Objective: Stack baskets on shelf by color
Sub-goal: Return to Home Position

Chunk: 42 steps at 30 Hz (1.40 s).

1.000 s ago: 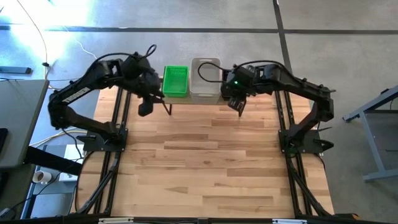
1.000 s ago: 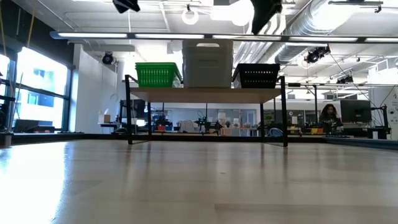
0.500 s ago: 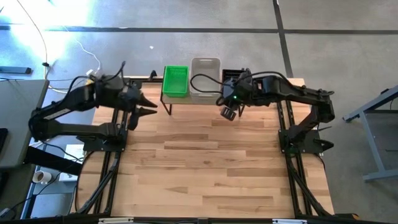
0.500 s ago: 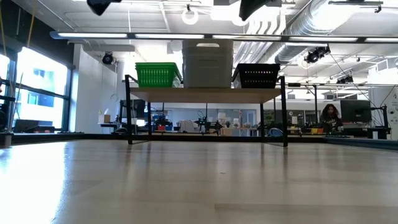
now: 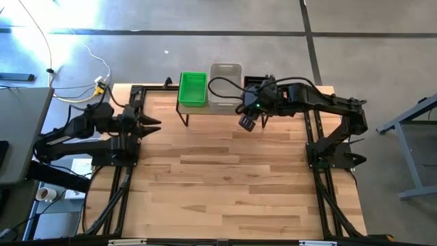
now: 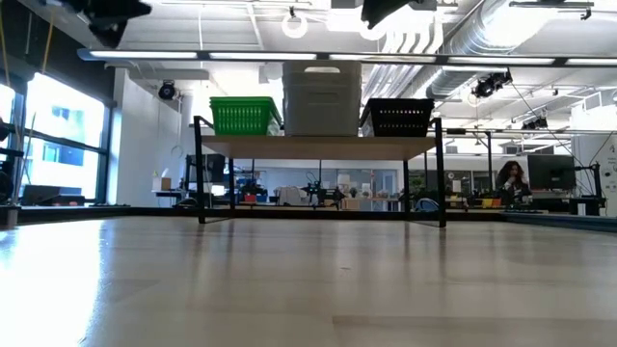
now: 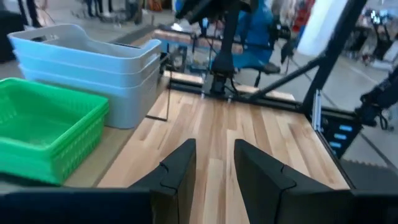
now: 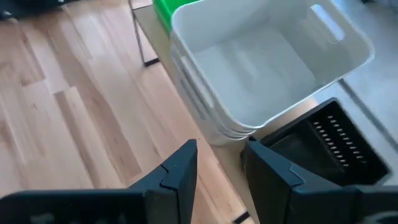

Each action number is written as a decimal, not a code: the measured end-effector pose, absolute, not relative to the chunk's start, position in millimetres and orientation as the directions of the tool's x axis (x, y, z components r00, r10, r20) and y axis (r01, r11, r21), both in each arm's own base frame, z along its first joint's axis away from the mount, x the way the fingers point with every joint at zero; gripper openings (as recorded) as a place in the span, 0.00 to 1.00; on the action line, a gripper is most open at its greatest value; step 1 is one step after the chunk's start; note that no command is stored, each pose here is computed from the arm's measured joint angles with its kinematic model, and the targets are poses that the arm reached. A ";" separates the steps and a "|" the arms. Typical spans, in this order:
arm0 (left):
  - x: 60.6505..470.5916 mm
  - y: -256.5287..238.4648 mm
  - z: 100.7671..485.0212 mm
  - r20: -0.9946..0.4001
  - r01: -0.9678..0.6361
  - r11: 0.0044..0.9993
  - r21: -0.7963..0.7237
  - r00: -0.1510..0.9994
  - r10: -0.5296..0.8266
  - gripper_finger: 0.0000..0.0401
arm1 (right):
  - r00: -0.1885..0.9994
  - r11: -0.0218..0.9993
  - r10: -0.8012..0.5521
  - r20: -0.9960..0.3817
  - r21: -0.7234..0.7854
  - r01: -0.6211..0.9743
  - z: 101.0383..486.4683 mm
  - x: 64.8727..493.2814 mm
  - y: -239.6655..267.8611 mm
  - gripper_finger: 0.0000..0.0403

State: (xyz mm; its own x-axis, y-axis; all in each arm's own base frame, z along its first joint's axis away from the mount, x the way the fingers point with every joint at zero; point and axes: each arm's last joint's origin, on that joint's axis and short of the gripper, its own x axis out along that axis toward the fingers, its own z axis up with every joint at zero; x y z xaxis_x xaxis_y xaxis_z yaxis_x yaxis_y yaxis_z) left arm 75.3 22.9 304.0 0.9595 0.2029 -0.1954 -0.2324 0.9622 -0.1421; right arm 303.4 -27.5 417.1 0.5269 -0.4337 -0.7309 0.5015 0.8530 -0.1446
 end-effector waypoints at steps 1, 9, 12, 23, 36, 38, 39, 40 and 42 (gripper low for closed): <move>72.4 22.0 297.9 -0.179 -0.240 0.960 -0.146 0.960 0.213 0.25 | 0.531 0.854 -0.426 -0.732 -0.132 0.503 417.2 303.6 -27.3 0.29; 56.3 17.9 255.8 -0.064 -0.282 0.938 -0.202 0.959 0.275 0.25 | 0.542 0.853 -0.425 -0.725 -0.120 0.509 418.4 303.9 -27.2 0.29; 56.1 17.9 245.6 -0.037 -0.277 0.934 -0.223 0.960 0.276 0.25 | 0.541 0.853 -0.426 -0.725 -0.122 0.507 418.4 303.8 -27.4 0.29; 77.4 25.9 206.4 -0.040 -0.301 0.929 -0.215 0.953 0.299 0.25 | 0.538 0.859 -0.441 -0.718 -0.164 0.484 424.9 293.6 -34.1 0.29; 90.4 31.1 170.9 -0.050 -0.320 0.892 -0.319 0.946 0.321 0.25 | 0.574 0.815 -0.545 -0.611 -0.226 0.533 477.2 187.9 -33.8 0.29; 90.8 31.7 170.7 -0.047 -0.331 0.884 -0.331 0.941 0.334 0.25 | 0.592 0.807 -0.555 -0.584 -0.207 0.552 485.1 165.1 -31.6 0.29; 91.0 32.0 169.5 -0.057 -0.342 0.880 -0.331 0.938 0.343 0.25 | 0.602 0.804 -0.557 -0.572 -0.190 0.563 488.3 154.0 -30.4 0.29; 91.2 32.2 168.5 -0.065 -0.347 0.878 -0.330 0.936 0.345 0.25 | 0.610 0.800 -0.558 -0.563 -0.171 0.575 490.8 143.3 -29.3 0.29; 91.7 32.5 168.4 -0.068 -0.352 0.885 -0.306 0.935 0.348 0.25 | 0.617 0.796 -0.555 -0.557 -0.141 0.589 493.5 122.4 -26.4 0.29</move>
